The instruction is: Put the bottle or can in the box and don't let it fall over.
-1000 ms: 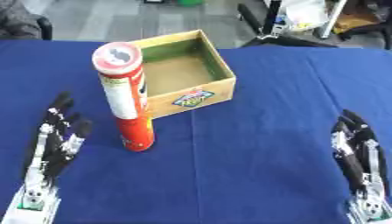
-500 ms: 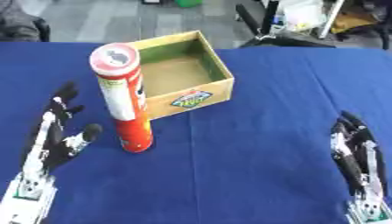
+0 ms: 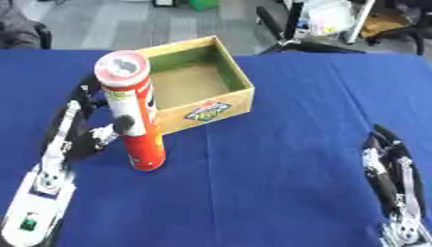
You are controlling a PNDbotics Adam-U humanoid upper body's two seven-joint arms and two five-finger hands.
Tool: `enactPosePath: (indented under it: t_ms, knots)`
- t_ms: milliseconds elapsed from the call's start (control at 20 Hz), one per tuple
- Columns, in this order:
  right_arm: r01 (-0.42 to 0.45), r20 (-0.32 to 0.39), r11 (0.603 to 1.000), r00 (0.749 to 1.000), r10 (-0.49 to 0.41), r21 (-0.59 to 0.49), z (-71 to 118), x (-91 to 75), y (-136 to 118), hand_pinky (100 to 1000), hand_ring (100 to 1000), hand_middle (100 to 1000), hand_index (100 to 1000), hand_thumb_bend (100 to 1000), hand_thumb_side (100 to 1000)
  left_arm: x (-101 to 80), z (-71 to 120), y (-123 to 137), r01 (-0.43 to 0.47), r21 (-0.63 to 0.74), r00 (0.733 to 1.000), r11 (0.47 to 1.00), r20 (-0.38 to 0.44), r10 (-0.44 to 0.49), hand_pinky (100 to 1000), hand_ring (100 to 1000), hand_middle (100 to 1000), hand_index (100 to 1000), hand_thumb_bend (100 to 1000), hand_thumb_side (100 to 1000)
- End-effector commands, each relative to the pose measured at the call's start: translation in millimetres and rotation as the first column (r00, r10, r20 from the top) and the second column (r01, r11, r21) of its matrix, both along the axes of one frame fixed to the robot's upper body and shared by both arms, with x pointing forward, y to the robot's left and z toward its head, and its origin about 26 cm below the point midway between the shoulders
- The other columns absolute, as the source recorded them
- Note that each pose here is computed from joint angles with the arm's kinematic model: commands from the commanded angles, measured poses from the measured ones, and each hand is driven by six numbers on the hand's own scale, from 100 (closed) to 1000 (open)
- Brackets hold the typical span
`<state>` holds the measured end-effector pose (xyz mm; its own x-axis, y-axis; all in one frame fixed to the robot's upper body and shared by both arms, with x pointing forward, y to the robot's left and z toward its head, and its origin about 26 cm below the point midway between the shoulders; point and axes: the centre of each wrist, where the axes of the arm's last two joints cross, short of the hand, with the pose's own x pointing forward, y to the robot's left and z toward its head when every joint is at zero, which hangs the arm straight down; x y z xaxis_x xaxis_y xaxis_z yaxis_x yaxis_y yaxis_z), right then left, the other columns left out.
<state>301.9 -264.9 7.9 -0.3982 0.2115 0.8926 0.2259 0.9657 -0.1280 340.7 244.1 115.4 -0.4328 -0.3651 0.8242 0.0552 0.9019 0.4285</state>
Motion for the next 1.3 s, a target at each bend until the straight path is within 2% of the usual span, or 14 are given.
enactPosePath:
  t_ms: [50, 400, 750, 1300]
  knots:
    - [-0.007, 0.016, 1.0, 1.0, 0.007, -0.006, 5.2, 2.4, -1.8, 831, 904, 880, 867, 100, 543, 4.0, 8.9, -5.5, 0.015, 0.002, 1.0, 1.0, 0.007, -0.015, 852, 988, 966, 974, 873, 647]
    - [-0.009, 0.015, 1.0, 1.0, 0.009, -0.006, 4.9, 2.5, -1.6, 831, 904, 881, 867, 100, 545, 9.5, 5.9, -13.9, 0.026, -0.055, 0.999, 0.998, -0.04, -0.029, 842, 978, 957, 971, 845, 634]
    - [-0.009, 0.014, 1.0, 1.0, 0.009, -0.004, 4.8, 2.6, -1.4, 831, 904, 881, 866, 100, 548, 10.6, -5.0, -15.7, 0.072, -0.095, 0.992, 0.993, -0.094, -0.081, 818, 954, 934, 964, 819, 623]
    - [-0.007, 0.015, 1.0, 1.0, 0.007, -0.001, 4.8, 2.7, -1.6, 831, 904, 881, 866, 100, 554, 10.6, -14.7, -13.9, 0.132, -0.068, 0.98, 0.989, -0.141, -0.141, 747, 882, 864, 947, 788, 616]
